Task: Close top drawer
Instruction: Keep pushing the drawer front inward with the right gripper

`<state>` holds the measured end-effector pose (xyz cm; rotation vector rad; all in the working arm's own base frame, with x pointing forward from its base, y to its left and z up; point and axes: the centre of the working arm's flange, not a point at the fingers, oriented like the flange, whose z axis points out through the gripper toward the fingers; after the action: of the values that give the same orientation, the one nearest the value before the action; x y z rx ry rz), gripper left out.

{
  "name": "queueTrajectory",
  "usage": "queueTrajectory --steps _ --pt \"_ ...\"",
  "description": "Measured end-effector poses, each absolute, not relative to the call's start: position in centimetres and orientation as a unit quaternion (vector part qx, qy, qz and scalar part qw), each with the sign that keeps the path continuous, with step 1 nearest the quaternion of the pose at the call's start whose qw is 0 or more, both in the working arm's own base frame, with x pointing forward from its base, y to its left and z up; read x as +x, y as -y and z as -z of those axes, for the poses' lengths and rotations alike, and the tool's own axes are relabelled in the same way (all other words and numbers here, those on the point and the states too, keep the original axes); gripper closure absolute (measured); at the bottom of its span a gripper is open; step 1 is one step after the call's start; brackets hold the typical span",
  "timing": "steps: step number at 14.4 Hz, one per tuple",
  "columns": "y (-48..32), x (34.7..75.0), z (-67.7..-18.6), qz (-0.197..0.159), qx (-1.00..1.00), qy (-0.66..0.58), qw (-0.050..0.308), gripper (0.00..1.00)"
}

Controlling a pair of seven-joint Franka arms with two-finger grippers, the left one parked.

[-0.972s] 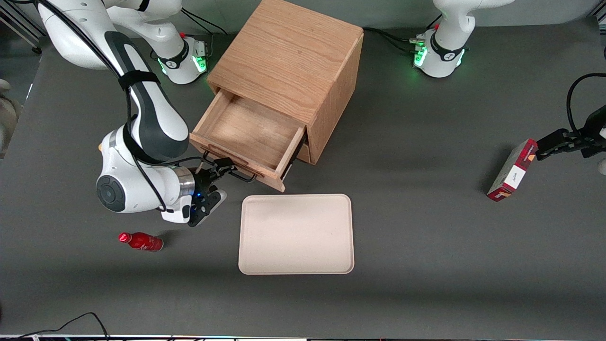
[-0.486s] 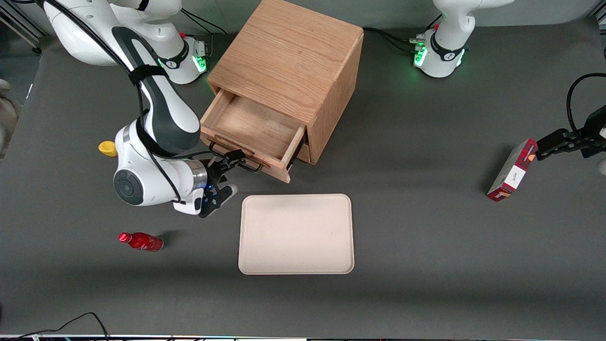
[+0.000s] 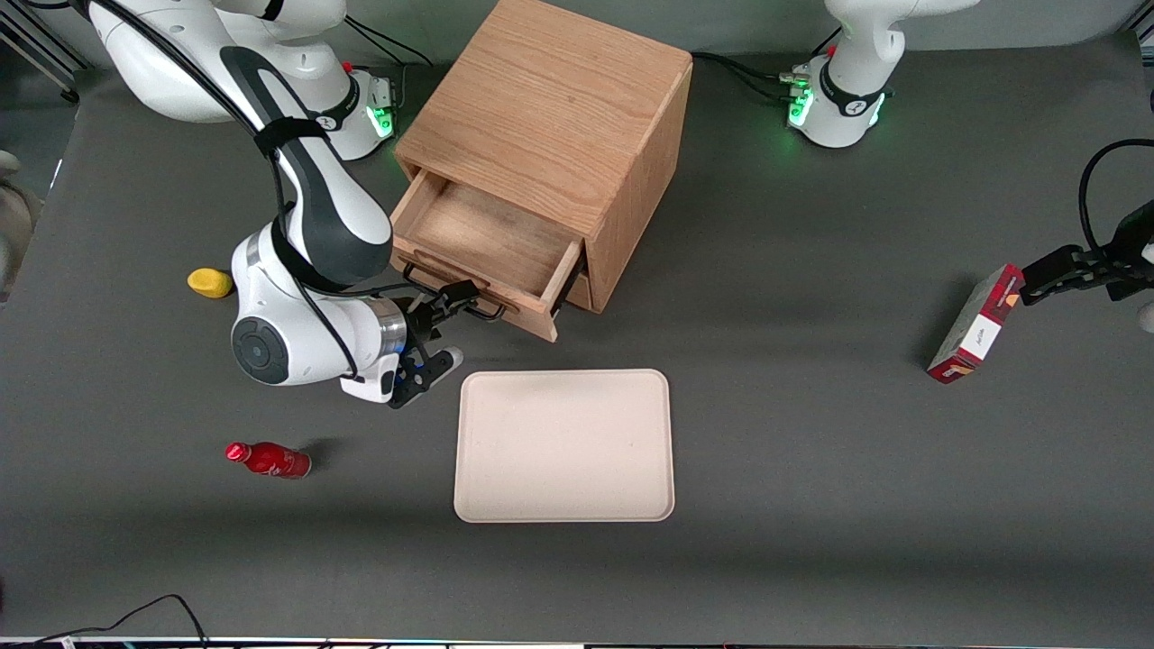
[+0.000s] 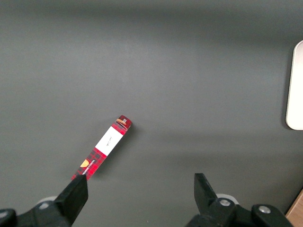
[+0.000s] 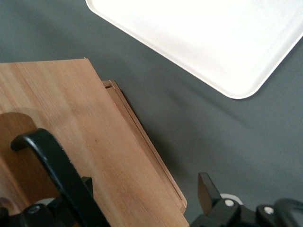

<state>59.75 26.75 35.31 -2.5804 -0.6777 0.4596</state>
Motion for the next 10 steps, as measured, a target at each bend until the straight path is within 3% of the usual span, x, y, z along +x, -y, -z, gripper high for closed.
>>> queueTrajectory --steps 10 --pt "-26.39 60.24 -35.93 -0.123 -0.902 0.351 0.221 0.00"
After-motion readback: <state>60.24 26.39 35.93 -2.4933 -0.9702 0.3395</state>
